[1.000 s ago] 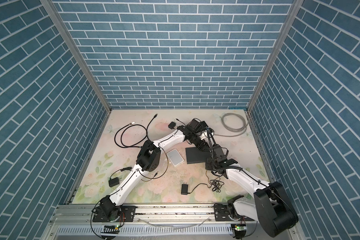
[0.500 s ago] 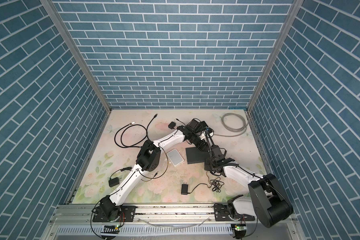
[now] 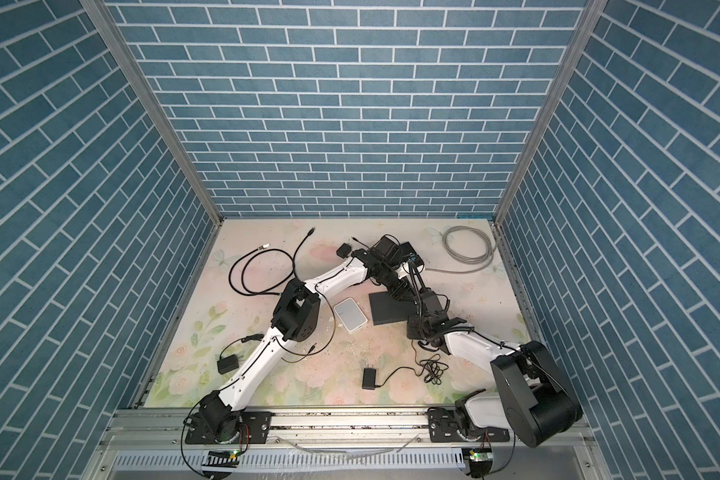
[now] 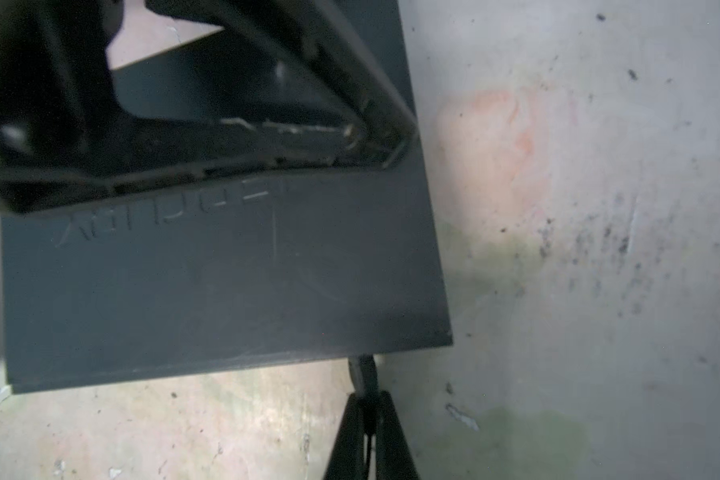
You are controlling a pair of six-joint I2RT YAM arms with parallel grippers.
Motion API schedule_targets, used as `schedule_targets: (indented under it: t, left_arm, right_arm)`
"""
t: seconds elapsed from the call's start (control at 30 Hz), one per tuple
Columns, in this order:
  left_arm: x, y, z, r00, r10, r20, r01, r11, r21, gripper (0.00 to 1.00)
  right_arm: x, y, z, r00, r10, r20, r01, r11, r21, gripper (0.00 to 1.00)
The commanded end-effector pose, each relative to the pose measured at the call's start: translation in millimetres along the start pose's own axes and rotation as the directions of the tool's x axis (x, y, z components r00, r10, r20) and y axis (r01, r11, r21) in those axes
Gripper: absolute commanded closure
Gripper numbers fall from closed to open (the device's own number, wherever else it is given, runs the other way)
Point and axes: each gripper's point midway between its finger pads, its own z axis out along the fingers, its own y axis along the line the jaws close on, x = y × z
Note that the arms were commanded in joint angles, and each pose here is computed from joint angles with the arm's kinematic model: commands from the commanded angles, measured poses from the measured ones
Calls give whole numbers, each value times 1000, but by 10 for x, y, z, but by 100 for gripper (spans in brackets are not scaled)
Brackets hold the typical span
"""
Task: Insert the plug into the switch port
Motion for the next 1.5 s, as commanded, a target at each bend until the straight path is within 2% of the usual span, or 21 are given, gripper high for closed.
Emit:
schedule_targets:
  t: [0.0, 0.27, 0.73, 0.93, 1.3, 1.47]
  left_arm:
    - [849, -638, 379, 948, -155, -278, 218, 953, 210, 41]
    - [921, -902, 415, 947, -101, -304, 195, 934, 299, 42]
    - [1061, -1064, 511, 925, -164, -342, 284, 896, 341, 44]
    - [1123, -1190, 550, 917, -154, -367, 291, 889, 353, 44]
    - [1219, -1255, 520, 903, -176, -392, 324, 878, 352, 44]
    - [1219, -979, 524, 893, -235, -384, 344, 907, 245, 43]
  right_arm:
    - [-241, -109, 134, 995, -34, 98, 28, 997, 71, 100]
    - [-431, -58, 152, 988, -104, 112, 94, 991, 91, 100]
    - [-811, -101, 210, 953, -127, 274, 86, 984, 159, 100]
    - [-916, -97, 224, 943, -149, 297, 98, 979, 177, 100]
    - [-970, -202, 246, 948, -118, 296, 64, 981, 185, 100]
    - [-811, -121, 191, 966, -91, 243, 64, 991, 119, 99]
